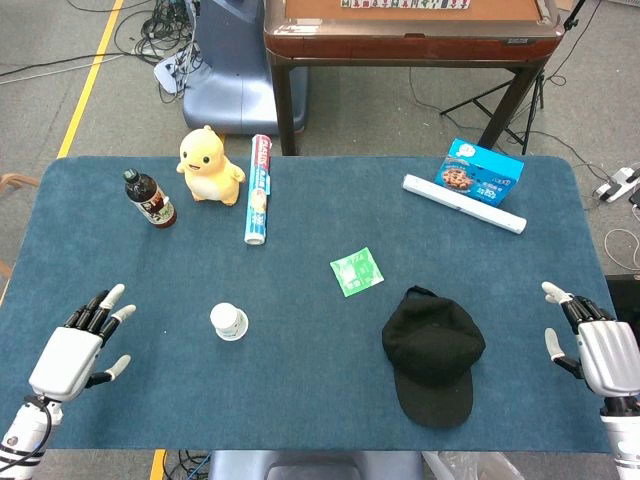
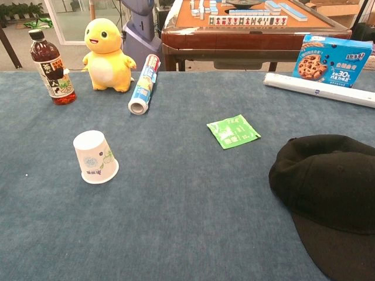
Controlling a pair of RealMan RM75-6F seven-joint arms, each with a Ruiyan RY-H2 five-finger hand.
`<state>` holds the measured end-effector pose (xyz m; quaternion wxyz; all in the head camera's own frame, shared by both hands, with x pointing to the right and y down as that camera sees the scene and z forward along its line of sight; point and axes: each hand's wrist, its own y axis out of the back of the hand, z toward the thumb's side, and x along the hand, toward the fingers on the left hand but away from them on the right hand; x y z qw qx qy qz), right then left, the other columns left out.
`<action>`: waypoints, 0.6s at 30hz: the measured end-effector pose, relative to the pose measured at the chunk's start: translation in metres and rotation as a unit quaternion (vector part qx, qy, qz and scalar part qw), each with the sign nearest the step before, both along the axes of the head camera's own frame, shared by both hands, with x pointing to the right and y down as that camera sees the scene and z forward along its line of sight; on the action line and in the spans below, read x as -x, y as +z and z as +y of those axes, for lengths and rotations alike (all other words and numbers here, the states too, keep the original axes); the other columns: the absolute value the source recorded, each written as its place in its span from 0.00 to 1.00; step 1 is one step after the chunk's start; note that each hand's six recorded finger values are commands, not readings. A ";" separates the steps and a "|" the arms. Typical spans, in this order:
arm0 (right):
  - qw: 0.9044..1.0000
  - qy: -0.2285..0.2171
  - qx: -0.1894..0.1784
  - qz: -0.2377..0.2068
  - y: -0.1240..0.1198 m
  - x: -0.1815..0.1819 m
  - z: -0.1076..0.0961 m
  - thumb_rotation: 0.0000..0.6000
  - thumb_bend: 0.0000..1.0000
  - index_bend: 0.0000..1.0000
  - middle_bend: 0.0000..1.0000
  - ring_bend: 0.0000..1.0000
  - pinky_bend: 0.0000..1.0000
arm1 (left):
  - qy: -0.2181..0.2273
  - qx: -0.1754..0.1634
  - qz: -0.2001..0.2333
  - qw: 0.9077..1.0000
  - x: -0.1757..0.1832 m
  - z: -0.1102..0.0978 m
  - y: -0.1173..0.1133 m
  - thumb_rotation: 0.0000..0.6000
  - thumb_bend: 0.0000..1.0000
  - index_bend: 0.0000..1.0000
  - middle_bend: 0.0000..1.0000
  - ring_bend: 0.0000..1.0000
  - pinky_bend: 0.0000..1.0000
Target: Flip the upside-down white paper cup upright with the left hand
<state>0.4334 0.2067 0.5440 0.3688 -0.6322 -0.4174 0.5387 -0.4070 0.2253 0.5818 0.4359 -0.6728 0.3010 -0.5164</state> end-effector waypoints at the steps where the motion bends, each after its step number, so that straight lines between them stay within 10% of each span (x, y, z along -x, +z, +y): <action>1: 1.000 0.001 0.000 0.000 -0.001 -0.001 0.000 1.00 0.49 0.20 0.31 0.28 0.47 | 0.010 0.000 -0.003 1.000 -0.003 -0.002 0.002 1.00 0.22 0.19 0.00 0.00 0.18; 18: 1.000 0.002 -0.001 0.000 -0.005 -0.004 -0.002 1.00 0.44 0.20 0.31 0.28 0.47 | 0.113 0.009 -0.050 0.992 -0.051 -0.021 0.030 1.00 0.22 0.17 0.00 0.00 0.17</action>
